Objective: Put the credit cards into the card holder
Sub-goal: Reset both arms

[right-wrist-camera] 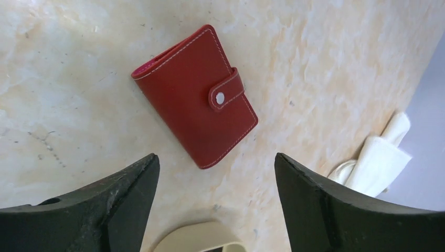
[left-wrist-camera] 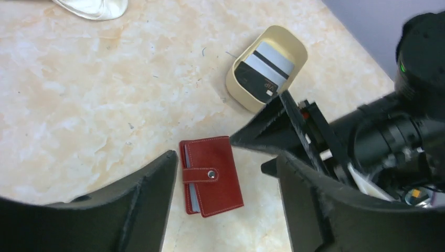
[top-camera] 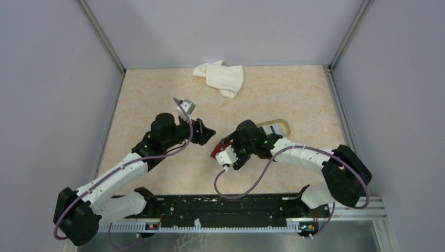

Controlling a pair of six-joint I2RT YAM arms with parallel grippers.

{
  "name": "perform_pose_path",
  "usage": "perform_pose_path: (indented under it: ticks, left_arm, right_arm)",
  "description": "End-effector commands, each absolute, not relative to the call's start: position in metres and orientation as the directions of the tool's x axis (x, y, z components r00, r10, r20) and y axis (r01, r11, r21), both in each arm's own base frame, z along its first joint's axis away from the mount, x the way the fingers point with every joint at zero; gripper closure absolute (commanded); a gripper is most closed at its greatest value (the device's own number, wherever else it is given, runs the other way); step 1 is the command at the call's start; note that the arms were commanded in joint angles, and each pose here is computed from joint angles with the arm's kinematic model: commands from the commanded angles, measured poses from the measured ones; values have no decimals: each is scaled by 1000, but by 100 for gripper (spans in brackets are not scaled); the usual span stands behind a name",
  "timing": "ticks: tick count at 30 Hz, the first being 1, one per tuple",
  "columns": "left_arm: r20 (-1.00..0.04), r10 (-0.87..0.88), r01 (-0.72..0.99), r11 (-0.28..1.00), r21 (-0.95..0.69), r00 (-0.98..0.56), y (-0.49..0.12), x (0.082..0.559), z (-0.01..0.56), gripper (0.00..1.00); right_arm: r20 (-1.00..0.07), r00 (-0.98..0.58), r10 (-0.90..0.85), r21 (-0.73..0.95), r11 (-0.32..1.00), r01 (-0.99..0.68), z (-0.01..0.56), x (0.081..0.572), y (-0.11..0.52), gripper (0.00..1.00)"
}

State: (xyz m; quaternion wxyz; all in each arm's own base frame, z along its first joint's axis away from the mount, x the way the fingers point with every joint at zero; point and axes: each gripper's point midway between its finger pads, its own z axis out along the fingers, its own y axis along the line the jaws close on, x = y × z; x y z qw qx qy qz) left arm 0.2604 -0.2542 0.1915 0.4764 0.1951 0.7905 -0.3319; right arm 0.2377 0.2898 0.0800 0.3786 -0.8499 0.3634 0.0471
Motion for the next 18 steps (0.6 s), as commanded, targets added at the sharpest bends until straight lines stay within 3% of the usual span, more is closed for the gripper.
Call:
perform_pose_path:
  ticks: [1,3,4,6,9,11,18]
  left_arm:
    - [-906,-89,672,641,-370,-414,-245,244,205,11]
    - [-900,-135,696,590,-409,-415,-242,232,207,1]
    - [-895,-151,713,555,-428,-420,-243,225,208,1]
    - [-877,-191,729,494,-474,-440,-242,215,213,1]
    - [-849,-238,734,427,-528,-472,-241,206,225,1]
    - [-836,-268,735,397,-549,-480,-239,202,238,1]
    - [-850,-286,702,480,-526,-442,-222,202,277,1]
  right_arm:
    - [-517,590,-620,-554,-282,-783,127,232,284,18]
    - [-606,473,-640,-523,-127,-843,154,240,272,14]
    - [-666,393,-634,-495,-18,-869,172,245,267,5]
    - [-779,225,-586,-438,251,-863,216,265,248,2]
    - [-921,54,-386,-289,583,-759,278,290,203,2]
    - [-955,-27,-295,-219,765,-605,306,303,170,2]
    - [-974,-48,-219,-156,818,-554,346,285,151,2]
